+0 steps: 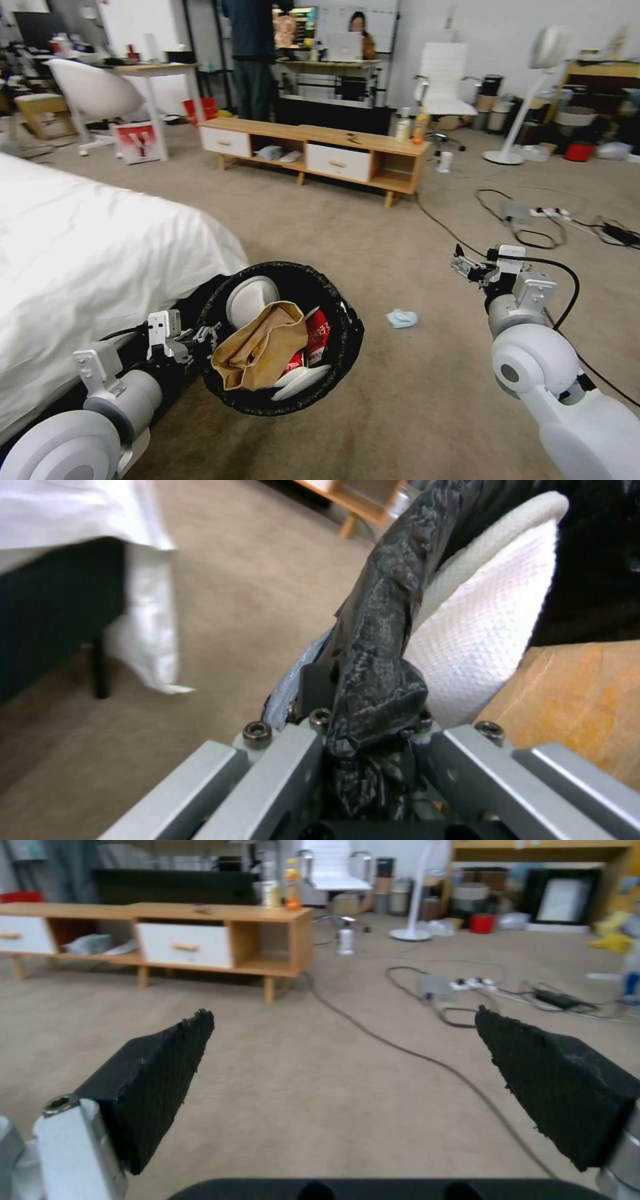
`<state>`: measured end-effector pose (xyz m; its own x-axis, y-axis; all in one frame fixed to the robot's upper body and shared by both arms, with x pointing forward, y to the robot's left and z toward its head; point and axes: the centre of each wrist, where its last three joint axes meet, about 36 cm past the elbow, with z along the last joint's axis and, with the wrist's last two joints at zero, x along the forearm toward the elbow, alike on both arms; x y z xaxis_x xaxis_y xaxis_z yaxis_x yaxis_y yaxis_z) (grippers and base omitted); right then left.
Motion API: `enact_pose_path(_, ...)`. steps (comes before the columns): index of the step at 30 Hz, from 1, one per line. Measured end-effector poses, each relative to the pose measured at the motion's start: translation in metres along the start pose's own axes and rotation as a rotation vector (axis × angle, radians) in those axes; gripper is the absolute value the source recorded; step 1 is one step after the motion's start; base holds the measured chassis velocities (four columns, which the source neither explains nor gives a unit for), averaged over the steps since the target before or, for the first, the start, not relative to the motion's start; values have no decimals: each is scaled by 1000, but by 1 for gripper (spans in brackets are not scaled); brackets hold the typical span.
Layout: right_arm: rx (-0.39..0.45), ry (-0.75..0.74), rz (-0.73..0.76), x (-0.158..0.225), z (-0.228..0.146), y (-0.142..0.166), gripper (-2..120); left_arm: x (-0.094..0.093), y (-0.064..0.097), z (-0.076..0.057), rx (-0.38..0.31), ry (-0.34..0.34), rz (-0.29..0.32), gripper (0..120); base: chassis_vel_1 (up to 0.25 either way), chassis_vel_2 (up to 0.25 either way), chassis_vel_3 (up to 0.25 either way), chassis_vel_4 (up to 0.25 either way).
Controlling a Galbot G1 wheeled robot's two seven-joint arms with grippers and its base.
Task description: Pick up the trash bin and place the garbage on the floor into it.
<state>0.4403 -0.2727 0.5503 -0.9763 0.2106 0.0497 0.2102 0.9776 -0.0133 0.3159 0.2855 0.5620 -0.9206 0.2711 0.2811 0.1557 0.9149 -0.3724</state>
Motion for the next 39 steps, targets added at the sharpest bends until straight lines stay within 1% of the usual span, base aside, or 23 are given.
enact_pose_path(5,4,-8,-11,0,1,1,100,0,1,0,2,-4,-3,2,-118,-119,-116,-124)
enact_pose_path(7,21,-32,-24,-1,2,1,100,1,1,0,4,-5,-3,2,-67,-80,-67,-91)
enact_pose_path(13,45,-56,-44,0,3,2,100,1,0,0,9,-11,-6,2,-9,-22,-16,-8)
enact_pose_path(17,79,-101,-54,-2,6,1,100,0,0,0,11,-12,-6,2,0,0,0,0)
enact_pose_path(21,89,-118,-63,-4,8,1,100,0,0,0,13,-12,-5,2,0,0,0,0)
enact_pose_path(39,81,-121,-78,-4,11,4,100,0,0,1,20,-9,-3,2,0,0,0,0)
